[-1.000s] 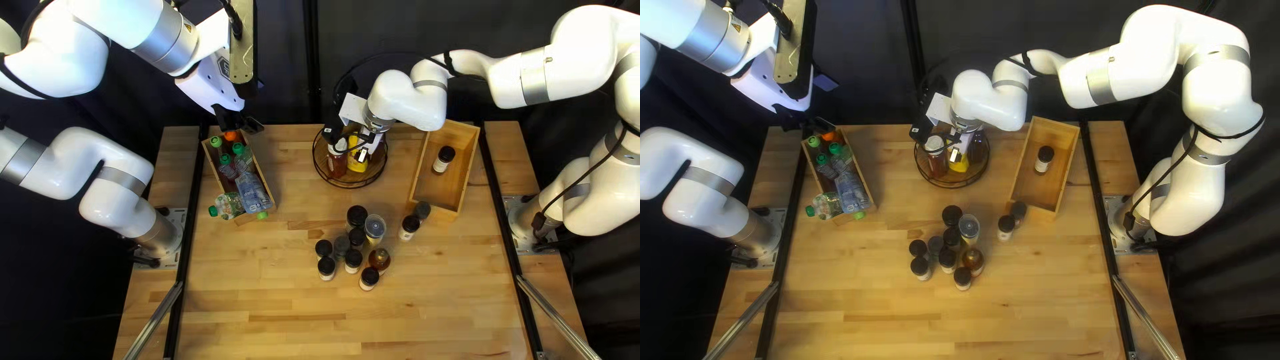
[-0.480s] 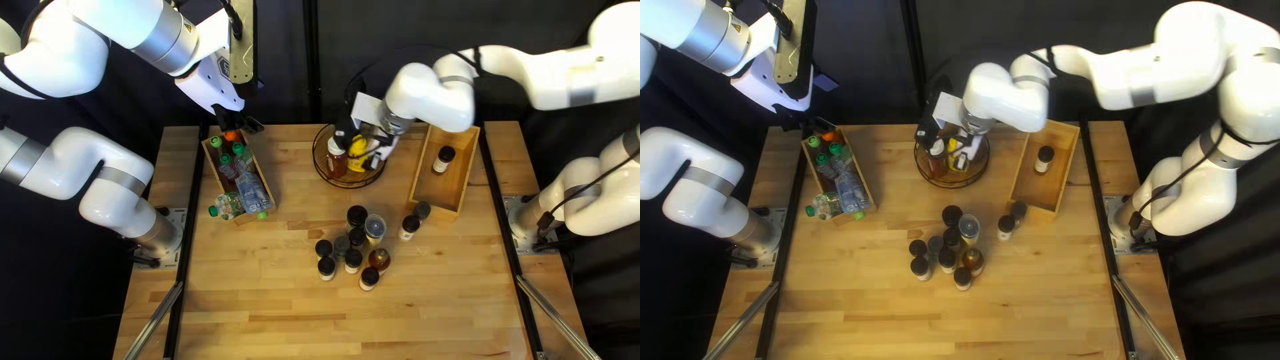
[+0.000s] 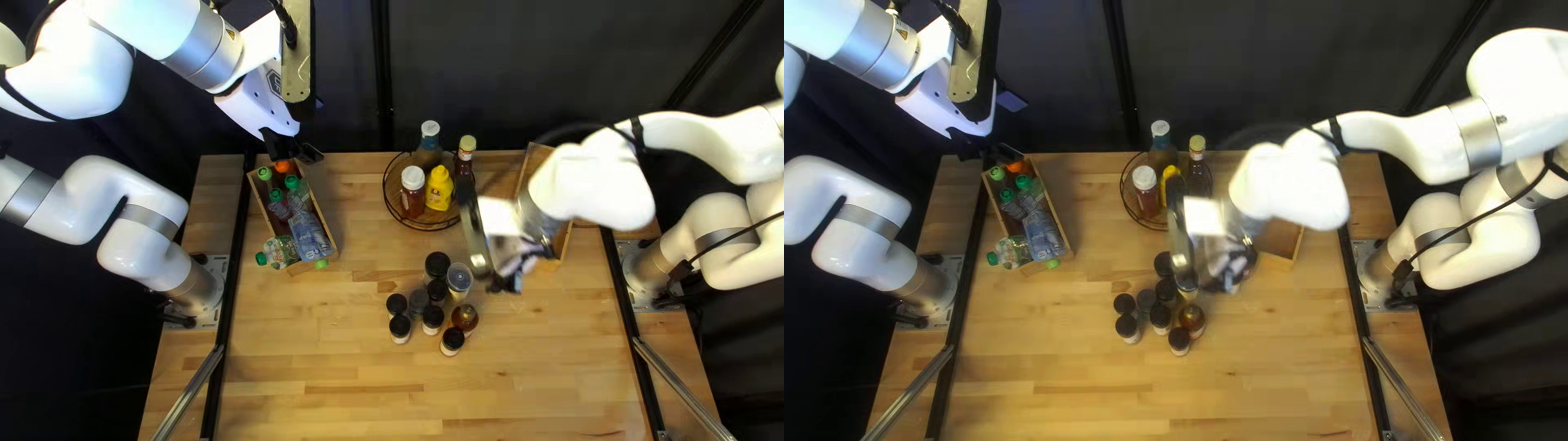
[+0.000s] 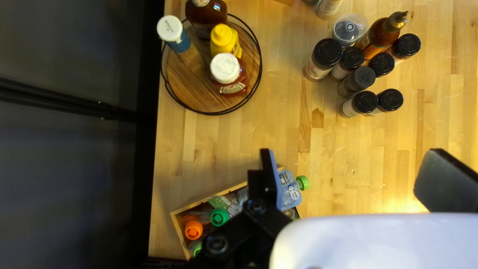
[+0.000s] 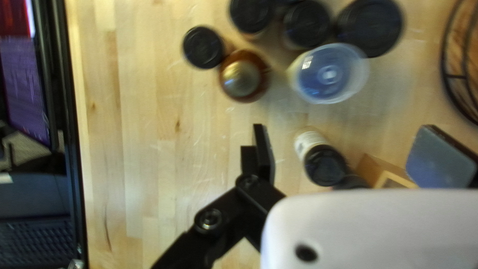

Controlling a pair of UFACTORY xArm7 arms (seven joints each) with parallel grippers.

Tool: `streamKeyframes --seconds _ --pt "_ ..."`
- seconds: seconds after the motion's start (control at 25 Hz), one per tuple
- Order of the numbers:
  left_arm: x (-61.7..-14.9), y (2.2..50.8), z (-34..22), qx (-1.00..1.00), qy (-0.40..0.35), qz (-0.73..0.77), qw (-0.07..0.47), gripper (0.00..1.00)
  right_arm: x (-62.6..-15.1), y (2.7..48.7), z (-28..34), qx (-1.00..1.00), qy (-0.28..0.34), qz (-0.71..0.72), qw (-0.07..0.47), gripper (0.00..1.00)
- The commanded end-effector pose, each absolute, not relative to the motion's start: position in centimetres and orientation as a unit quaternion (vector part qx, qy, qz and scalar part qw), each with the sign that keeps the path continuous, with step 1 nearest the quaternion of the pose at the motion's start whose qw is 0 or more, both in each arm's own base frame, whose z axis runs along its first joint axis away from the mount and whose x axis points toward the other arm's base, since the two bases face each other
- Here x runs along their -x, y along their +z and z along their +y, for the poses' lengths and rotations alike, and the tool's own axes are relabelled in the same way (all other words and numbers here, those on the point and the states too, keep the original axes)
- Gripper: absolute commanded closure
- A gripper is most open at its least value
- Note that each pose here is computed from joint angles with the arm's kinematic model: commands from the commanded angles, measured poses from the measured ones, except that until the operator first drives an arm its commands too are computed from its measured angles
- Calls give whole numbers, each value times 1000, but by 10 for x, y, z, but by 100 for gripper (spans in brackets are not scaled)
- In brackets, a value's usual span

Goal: Separate condiments, baby food and spices and place it in 3 different racks/containers

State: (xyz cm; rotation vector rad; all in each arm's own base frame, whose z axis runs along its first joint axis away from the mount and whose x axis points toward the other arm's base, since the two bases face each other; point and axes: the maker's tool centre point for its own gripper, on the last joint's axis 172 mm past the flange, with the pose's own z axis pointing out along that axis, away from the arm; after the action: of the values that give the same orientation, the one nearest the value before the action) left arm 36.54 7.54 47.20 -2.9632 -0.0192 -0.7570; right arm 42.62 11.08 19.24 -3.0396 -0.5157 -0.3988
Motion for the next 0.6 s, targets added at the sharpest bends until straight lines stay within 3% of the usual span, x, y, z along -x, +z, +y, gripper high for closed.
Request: streamKeyframes --seconds 0.04,0.6 --pt "-365 472 75 968 -247 -6 42 0 -442 178 121 968 -124 -218 18 0" --pt "-365 472 75 968 -247 -6 42 0 -467 146 125 960 -110 -257 20 0"
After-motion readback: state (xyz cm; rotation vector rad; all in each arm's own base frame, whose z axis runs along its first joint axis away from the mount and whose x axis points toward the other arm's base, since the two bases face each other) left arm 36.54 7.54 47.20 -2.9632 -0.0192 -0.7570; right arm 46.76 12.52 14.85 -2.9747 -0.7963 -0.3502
